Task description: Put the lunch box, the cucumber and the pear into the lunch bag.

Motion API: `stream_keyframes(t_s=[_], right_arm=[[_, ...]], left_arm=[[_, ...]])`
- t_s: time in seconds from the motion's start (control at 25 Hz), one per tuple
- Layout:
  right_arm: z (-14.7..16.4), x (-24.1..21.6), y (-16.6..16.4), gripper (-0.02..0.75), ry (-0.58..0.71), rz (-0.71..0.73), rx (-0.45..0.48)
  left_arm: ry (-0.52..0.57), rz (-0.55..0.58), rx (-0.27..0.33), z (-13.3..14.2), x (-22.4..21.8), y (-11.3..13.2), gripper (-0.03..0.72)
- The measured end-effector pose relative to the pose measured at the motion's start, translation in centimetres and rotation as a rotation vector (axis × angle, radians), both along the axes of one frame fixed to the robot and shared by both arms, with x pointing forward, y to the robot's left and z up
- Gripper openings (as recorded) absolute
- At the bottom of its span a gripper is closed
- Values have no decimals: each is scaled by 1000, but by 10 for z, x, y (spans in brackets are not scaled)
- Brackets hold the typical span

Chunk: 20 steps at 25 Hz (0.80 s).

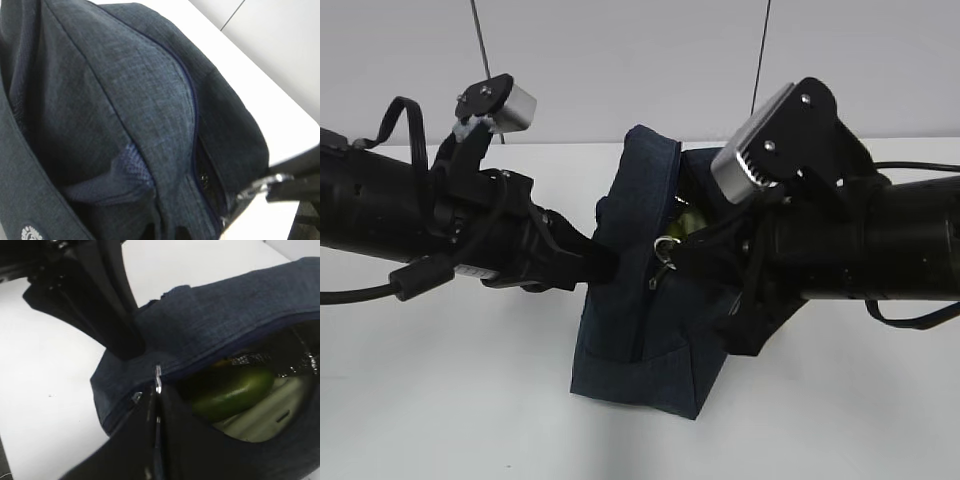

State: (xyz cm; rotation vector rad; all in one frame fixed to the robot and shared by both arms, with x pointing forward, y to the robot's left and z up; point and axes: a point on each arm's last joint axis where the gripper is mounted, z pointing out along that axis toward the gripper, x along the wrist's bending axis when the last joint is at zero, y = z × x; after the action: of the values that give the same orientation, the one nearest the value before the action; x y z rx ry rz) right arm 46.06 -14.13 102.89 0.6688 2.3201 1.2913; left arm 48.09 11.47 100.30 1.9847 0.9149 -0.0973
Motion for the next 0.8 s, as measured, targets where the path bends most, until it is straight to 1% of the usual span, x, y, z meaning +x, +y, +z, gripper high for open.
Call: stream_keyframes(t_s=[0.2, 0.4, 0.6, 0.68, 0.8], right_arm=[[9, 7, -1, 0, -41, -49, -7], [16, 11, 1, 0, -61, -58, 8], [17, 7, 5, 0, -41, -5, 42], [18, 6, 6, 0, -36, 8, 51], [18, 6, 6, 0, -37, 10, 53]], left_arm=[[6, -3, -13, 1, 0, -1, 3], [12, -2, -22, 2, 0, -1, 3], [11, -4, -20, 2, -1, -1, 11], [12, -6, -20, 2, -1, -1, 45], [11, -6, -21, 2, -1, -1, 151]])
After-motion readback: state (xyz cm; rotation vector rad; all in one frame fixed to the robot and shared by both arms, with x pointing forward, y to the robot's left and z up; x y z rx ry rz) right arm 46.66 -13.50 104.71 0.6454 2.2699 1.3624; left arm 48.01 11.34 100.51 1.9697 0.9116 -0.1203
